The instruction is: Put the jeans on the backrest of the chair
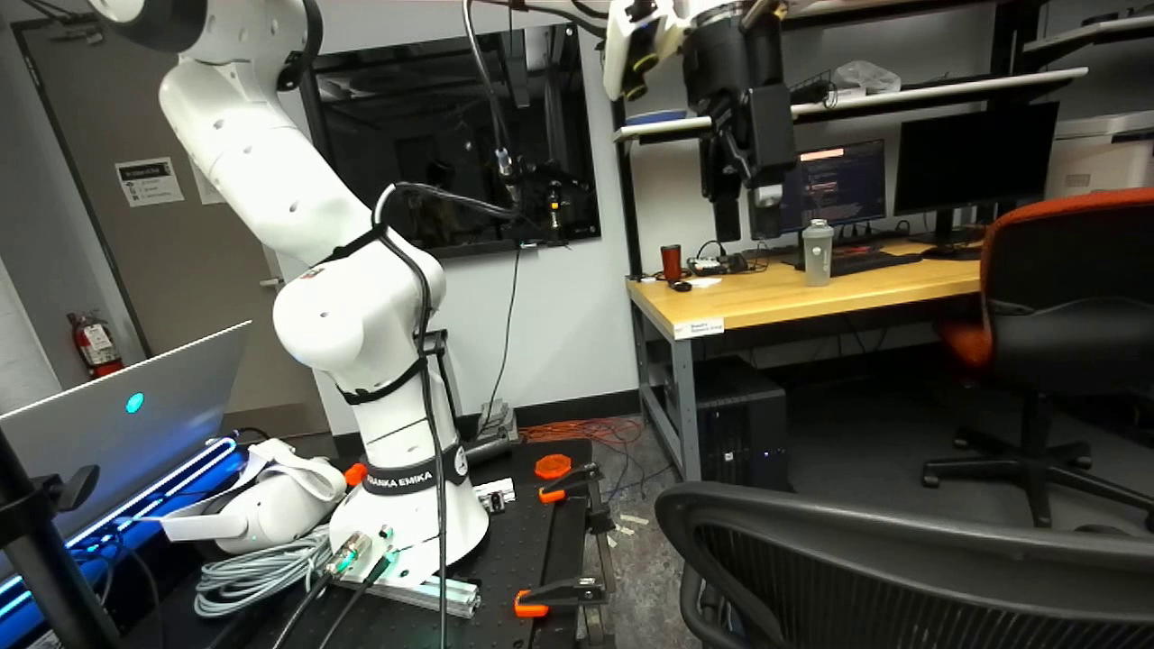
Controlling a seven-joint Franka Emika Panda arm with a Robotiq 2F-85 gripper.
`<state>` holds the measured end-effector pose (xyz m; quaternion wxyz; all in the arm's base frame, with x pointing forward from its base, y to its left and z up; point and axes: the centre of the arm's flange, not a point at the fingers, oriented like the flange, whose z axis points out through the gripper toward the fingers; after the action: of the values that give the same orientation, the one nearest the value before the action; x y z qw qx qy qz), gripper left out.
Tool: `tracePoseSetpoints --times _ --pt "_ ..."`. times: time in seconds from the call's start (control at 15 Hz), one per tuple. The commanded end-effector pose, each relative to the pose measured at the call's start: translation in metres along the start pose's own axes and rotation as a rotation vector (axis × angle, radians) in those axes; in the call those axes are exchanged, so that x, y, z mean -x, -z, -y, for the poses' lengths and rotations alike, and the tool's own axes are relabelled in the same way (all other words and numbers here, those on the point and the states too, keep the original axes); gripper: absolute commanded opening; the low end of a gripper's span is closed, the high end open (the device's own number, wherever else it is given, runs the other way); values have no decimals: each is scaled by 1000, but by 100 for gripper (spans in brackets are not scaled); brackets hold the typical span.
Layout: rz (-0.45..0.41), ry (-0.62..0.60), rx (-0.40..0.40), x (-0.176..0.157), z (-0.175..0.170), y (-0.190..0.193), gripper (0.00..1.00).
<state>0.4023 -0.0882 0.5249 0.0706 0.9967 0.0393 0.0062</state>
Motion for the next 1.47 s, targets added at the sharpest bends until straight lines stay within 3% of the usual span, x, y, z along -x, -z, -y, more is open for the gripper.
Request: tracePoseSetpoints --times 0.0,0.33,0.67,0.73,0.8,1.13,1.4 --pt "-11 -56 23 -51 12 -16 100" --pt "4 -8 -9 -95 37 -51 100" --pt "-91 -58 11 -132 55 -74 100" --pt "-97 -97 -13 -135 54 -72 100" --pt "-71 -42 13 -117 53 -76 100" --pt "-81 -77 5 -127 53 -75 100" --pt "-9 130 11 -155 65 -101 100"
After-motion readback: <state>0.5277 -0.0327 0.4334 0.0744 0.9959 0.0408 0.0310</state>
